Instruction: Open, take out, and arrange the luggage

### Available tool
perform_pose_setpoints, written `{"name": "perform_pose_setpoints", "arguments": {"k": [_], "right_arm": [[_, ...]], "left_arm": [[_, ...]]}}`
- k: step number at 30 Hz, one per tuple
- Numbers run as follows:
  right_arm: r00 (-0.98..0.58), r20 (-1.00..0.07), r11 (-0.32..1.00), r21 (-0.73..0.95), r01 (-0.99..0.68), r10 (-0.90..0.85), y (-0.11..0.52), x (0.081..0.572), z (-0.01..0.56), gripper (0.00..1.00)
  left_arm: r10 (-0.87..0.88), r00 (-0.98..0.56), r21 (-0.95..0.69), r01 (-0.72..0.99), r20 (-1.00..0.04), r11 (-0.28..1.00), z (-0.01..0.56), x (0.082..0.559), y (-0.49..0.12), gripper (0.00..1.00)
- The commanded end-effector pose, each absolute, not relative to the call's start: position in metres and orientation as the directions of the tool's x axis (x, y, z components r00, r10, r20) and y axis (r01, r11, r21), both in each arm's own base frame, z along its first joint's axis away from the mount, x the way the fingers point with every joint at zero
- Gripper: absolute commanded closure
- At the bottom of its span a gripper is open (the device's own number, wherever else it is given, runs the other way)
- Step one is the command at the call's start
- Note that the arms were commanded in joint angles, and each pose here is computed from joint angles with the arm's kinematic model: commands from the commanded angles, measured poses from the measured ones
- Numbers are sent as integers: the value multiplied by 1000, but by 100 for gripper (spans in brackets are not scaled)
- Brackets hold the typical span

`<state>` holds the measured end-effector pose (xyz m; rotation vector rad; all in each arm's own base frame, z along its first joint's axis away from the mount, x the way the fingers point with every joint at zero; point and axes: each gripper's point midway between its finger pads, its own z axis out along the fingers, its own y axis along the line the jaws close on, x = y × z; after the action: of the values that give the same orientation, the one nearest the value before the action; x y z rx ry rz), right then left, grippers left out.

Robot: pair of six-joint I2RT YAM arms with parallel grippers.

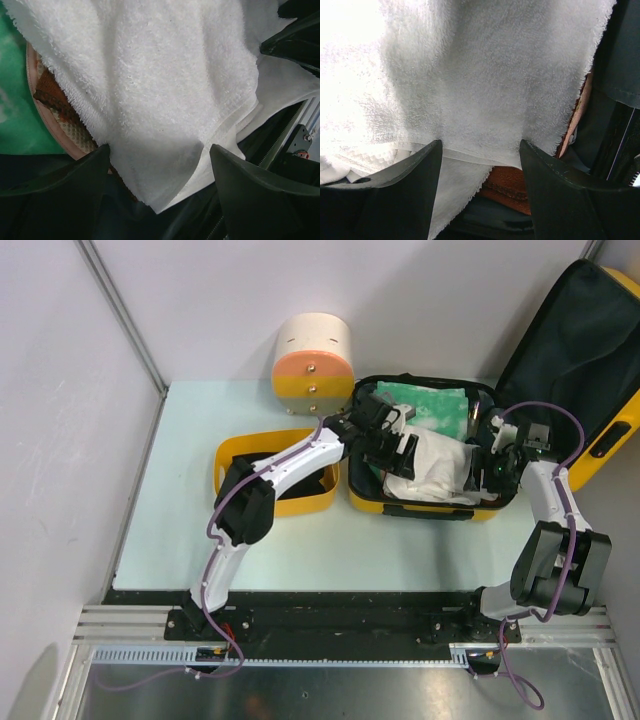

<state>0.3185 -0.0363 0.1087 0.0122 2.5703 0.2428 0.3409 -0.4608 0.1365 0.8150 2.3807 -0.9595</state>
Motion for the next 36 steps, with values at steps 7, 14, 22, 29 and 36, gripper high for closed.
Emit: {"name": "perform_pose_setpoints", "arguments": {"k": [7, 14, 22, 29, 36], "right_arm": [[-811, -582, 986, 162, -50, 54, -38, 326, 124, 32], [-810, -584, 986, 163, -46, 59, -38, 326, 124, 32], [-787, -616, 983, 171, -74, 48, -29, 329, 135, 31], [-719, -693, 975, 189, -112, 52, -21, 333, 163, 19], [-704, -697, 945, 305, -115, 139, -8, 340, 170, 13]], "left_arm": [[331, -732, -410, 632, -596, 658, 124, 349, -458, 11], [333, -715, -428, 657, -615, 621, 140, 344, -464, 56], [300, -605, -369, 733, -737, 572, 213, 345, -458, 95], [229, -623, -369, 677, -748, 637, 236, 369, -413, 100], [216, -749, -451, 574, -627, 683, 181, 395, -373, 100]]}}
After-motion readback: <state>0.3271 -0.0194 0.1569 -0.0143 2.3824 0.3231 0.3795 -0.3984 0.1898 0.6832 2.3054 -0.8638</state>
